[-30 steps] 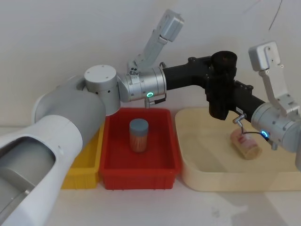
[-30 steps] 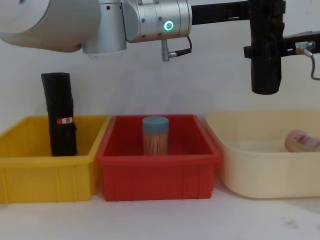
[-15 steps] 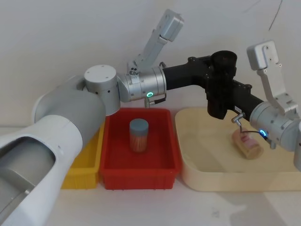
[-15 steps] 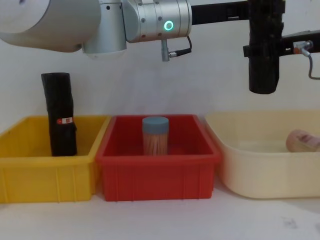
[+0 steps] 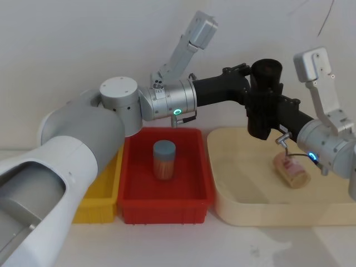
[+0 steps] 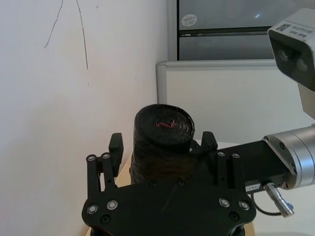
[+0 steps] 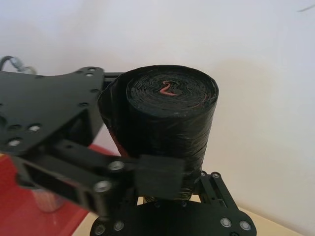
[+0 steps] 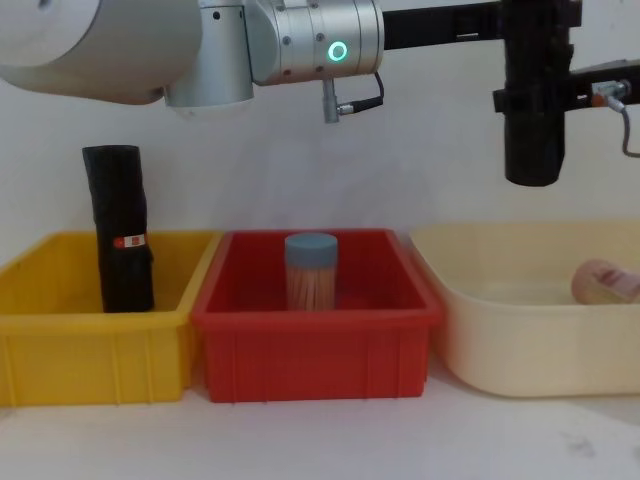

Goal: Pick up the garbage bag with the one hand and transfer it to the other hand.

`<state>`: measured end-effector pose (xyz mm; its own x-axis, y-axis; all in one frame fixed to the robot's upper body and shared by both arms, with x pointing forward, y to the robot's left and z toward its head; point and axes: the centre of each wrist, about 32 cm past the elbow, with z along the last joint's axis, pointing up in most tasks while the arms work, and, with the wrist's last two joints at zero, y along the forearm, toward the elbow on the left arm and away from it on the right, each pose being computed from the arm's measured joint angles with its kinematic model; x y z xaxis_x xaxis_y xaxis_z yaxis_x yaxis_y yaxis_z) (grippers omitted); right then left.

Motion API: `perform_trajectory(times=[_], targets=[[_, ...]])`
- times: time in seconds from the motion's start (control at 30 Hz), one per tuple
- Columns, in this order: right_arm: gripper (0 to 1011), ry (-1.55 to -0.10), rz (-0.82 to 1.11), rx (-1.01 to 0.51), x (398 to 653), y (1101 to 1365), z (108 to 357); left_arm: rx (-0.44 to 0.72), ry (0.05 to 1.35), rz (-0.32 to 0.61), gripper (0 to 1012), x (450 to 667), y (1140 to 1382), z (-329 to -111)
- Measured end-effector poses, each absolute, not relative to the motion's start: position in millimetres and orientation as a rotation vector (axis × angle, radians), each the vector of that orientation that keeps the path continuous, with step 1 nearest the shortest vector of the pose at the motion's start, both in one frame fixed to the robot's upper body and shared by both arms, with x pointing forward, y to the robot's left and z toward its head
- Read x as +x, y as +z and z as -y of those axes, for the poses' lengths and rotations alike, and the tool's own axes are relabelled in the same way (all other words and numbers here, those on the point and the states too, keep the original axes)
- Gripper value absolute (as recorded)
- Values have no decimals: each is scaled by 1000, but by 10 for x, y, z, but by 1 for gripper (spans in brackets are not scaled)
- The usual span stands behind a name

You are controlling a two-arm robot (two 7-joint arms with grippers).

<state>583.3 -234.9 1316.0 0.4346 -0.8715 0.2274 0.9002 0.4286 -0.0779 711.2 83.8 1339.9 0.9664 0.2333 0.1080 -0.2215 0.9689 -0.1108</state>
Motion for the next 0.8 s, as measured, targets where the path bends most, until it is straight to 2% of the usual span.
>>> perform_trajectory(times=[0.1, 0.53, 0.6, 0.7, 0.8], targets=[[487, -1133, 162, -201, 5829, 13163, 2375, -98, 230, 121, 1002, 7112, 13399, -838], [487, -1294, 156, -227, 5766, 13194, 2596, -98, 231, 121, 1001, 7112, 13399, -838], [523, -1303, 156, -229, 5764, 13195, 2606, -98, 230, 121, 1002, 7112, 13399, -838], [639, -1358, 152, -241, 5742, 13204, 2687, -98, 231, 121, 1001, 7112, 13399, -838], [695, -1388, 150, -247, 5729, 13207, 2730, -98, 231, 121, 1002, 7112, 13399, -838]])
